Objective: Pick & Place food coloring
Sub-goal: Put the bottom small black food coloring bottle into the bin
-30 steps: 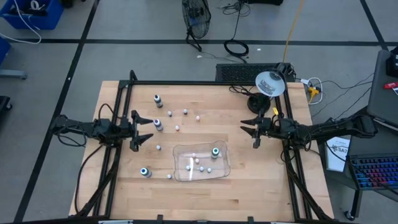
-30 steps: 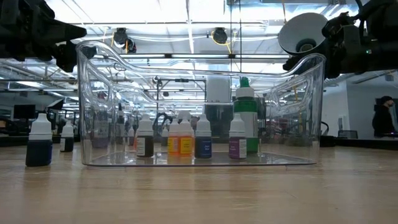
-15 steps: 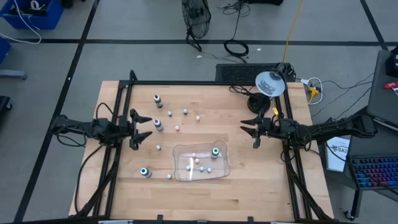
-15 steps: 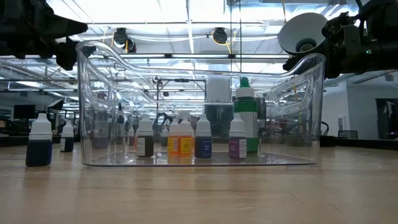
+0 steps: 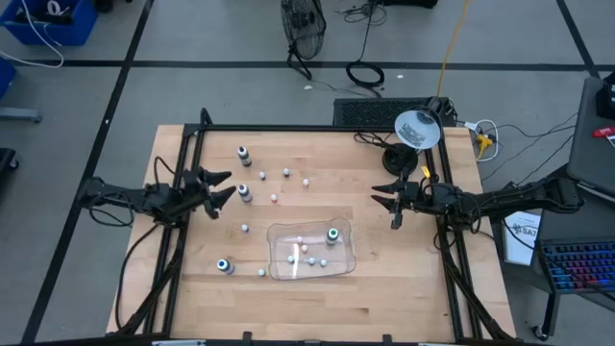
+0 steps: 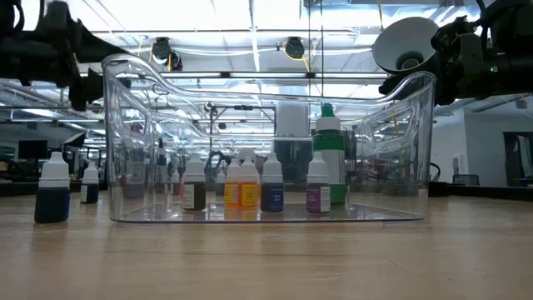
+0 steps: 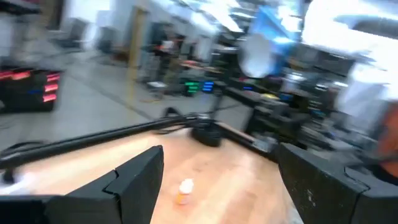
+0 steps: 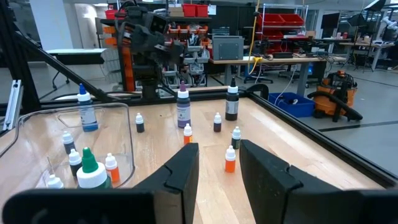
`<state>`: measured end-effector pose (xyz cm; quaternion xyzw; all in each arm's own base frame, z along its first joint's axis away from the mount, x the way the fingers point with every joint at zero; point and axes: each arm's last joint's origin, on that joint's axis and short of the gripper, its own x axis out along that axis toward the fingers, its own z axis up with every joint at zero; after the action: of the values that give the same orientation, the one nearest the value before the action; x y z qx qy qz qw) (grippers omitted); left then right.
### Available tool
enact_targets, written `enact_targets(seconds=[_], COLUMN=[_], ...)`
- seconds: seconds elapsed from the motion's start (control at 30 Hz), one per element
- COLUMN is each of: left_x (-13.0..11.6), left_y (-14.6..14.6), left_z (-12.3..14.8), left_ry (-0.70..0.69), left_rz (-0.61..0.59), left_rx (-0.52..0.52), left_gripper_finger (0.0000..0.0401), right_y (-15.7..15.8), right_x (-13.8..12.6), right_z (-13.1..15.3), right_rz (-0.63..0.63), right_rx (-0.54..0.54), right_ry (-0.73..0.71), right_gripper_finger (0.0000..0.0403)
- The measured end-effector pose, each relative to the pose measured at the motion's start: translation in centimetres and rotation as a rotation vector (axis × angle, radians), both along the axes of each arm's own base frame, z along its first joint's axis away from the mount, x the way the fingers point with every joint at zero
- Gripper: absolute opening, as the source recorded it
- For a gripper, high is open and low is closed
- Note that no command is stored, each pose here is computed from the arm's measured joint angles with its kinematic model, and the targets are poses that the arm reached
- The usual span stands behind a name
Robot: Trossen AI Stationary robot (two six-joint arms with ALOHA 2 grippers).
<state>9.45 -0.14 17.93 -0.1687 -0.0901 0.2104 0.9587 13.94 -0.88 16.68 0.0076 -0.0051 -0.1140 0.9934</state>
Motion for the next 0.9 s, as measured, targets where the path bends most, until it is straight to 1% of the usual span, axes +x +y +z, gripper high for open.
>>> enact_targets(seconds=[0.07, 0.13, 0.23, 0.3, 0.37, 0.43, 0.5, 0.57, 0.63, 0.67, 0.77, 0.83, 0.9], left_x=[0.0, 0.1, 0.3, 0.5, 0.7, 1.0, 1.3, 1.6, 2.0, 2.3, 3.9, 5.5, 7.4], left_y=[0.2, 0.3, 0.3, 0.2, 0.1, -0.1, -0.6, -1.0, -1.4, -1.5, -2.2, -2.9, -3.9], left_z=[-0.2, -0.4, -0.6, -0.8, -0.9, -1.1, -1.1, -0.7, 0.6, 1.5, 3.7, 5.3, 6.5], left_ry=[0.021, 0.049, 0.085, 0.102, 0.108, 0.129, 0.125, 0.124, 0.164, 0.201, 0.385, 0.498, 0.633], left_rz=[0.085, 0.140, 0.155, 0.140, 0.099, 0.019, -0.126, -0.273, -0.359, -0.374, -0.401, -0.437, -0.484], left_rx=[-0.017, -0.008, 0.009, 0.010, -0.005, -0.001, -0.010, -0.043, -0.037, -0.022, 0.067, 0.118, 0.136], left_gripper_finger=[0.0310, 0.0310, 0.0310, 0.0310, 0.0310, 0.0310, 0.0310, 0.0310, 0.0310, 0.0310, 0.0310, 0.0310, 0.0310], right_y=[0.0, 0.0, 0.0, 0.0, 0.0, 0.0, 0.0, 0.0, 0.0, 0.0, 0.0, 0.0, 0.0], right_x=[0.0, 0.0, 0.0, 0.0, 0.0, 0.0, 0.0, 0.0, 0.0, 0.0, 0.0, 0.0, 0.0], right_z=[0.0, 0.0, 0.0, 0.0, 0.0, 0.0, 0.0, 0.0, 0.0, 0.0, 0.0, 0.0, 0.0], right_rz=[0.001, 0.000, 0.001, 0.000, 0.000, 0.001, 0.001, 0.001, 0.000, 0.000, 0.001, 0.001, 0.000], right_rx=[0.000, 0.000, 0.000, 0.000, 0.000, 0.000, 0.000, 0.000, 0.000, 0.000, 0.000, 0.000, 0.000], right_ry=[0.000, 0.000, 0.000, 0.000, 0.000, 0.000, 0.000, 0.000, 0.000, 0.000, 0.000, 0.000, 0.000], right_gripper_finger=[0.0107, 0.0105, 0.0105, 0.0106, 0.0107, 0.0106, 0.0105, 0.0105, 0.0105, 0.0106, 0.0107, 0.0106, 0.0105])
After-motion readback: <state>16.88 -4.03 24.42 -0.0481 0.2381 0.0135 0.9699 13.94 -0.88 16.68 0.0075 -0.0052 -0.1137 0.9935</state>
